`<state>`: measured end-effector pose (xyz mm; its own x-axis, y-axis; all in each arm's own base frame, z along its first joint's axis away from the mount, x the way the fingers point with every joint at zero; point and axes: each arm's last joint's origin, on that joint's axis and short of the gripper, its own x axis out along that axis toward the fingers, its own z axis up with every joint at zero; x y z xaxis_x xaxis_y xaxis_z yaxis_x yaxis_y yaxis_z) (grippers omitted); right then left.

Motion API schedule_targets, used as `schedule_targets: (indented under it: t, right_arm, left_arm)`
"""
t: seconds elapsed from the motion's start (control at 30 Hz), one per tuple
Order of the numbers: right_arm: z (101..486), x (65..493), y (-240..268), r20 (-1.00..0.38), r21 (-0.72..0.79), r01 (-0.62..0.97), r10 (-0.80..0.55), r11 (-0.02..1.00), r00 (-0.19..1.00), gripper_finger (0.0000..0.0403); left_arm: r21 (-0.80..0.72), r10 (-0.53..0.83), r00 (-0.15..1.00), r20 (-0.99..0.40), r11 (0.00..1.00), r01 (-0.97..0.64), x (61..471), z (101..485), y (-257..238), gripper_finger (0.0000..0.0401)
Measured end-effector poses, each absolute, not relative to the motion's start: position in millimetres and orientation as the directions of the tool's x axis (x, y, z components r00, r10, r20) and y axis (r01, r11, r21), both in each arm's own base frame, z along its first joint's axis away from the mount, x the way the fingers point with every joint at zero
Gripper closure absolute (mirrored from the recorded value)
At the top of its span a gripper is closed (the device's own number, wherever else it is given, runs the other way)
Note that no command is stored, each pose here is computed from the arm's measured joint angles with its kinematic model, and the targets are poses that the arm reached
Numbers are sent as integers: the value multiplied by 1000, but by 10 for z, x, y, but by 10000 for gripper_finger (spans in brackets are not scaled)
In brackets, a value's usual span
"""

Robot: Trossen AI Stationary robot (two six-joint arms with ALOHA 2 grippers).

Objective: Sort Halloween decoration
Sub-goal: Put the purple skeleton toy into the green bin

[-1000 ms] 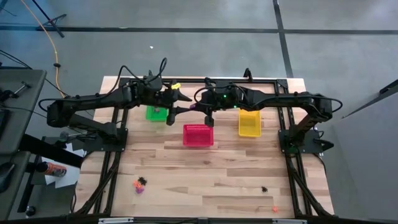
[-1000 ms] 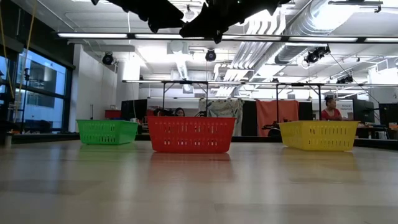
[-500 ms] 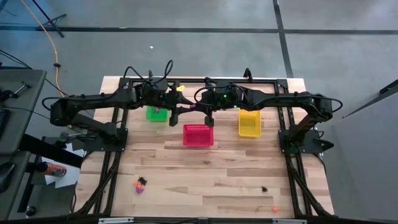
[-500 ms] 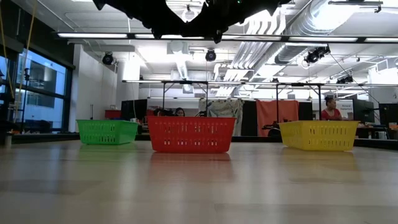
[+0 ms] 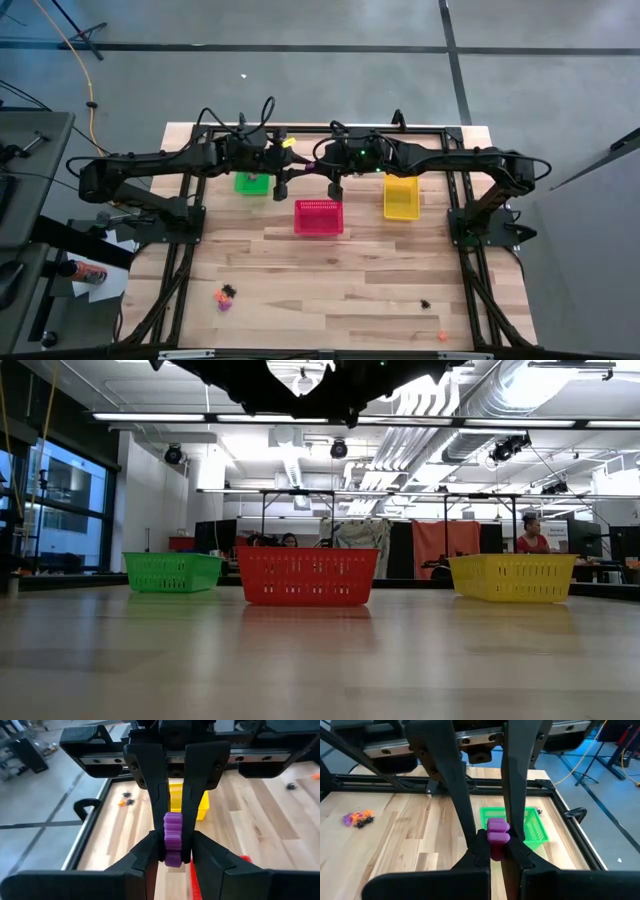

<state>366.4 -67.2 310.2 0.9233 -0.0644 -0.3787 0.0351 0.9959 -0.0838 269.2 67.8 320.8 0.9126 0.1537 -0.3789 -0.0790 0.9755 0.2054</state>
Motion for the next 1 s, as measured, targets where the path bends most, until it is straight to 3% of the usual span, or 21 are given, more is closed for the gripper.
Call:
schedule_targets:
  t: [0.47, 1.0]
  right_arm:
    - [3042, 3630, -737, -427, -73, 39, -67, 997, 902, 402]
    - [3080, 3644, -720, -393, -55, -14, -8, 998, 919, 402]
  left_arm:
    - [216, 160, 918, -363, 973, -85, 2626, 3277, 663, 311]
    - [161, 103, 927, -361, 986, -47, 2655, 3259, 651, 256]
